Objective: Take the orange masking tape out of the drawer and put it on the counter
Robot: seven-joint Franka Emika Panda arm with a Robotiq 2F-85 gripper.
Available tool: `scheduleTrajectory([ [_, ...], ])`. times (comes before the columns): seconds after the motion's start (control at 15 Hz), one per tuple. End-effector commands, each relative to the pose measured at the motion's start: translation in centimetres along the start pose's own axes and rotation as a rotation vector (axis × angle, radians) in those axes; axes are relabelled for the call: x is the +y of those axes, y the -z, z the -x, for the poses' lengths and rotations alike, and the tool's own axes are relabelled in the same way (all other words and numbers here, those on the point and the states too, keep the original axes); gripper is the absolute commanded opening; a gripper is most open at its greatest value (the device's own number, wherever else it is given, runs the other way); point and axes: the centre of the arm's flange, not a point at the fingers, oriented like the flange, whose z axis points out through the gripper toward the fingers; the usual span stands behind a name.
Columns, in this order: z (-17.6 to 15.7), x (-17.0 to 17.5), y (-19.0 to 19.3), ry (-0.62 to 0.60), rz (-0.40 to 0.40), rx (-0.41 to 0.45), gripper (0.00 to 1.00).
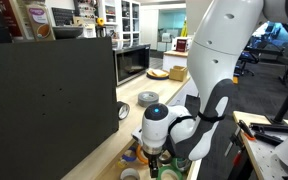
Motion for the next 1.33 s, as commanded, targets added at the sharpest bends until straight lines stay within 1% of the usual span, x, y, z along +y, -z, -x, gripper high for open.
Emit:
scheduleTrajectory([
  [0.0,-1.0,1.5,-1.5,-0.026,0.018,0.009,1.0],
  [0.33,-0.9,3.4,-2.9,-0.06,0.031,-0.003,1.0],
  [0.4,-0.8,3.6,-3.2,-0.062,0.031,-0.006,0.93],
  [0.47,-0.7,3.7,-3.3,-0.06,0.028,-0.008,0.73],
  [0.53,-0.7,3.8,-3.4,-0.062,0.027,-0.006,0.67],
  [0.73,-0.5,4.1,-3.7,-0.067,0.022,-0.01,0.45],
  [1.13,-0.2,5.2,-3.1,-0.079,0.017,-0.005,0.07],
  [1.2,-0.1,5.4,-3.1,-0.082,0.013,-0.005,0.04],
  [1.27,0.0,5.5,-2.9,-0.089,0.006,-0.004,0.05],
])
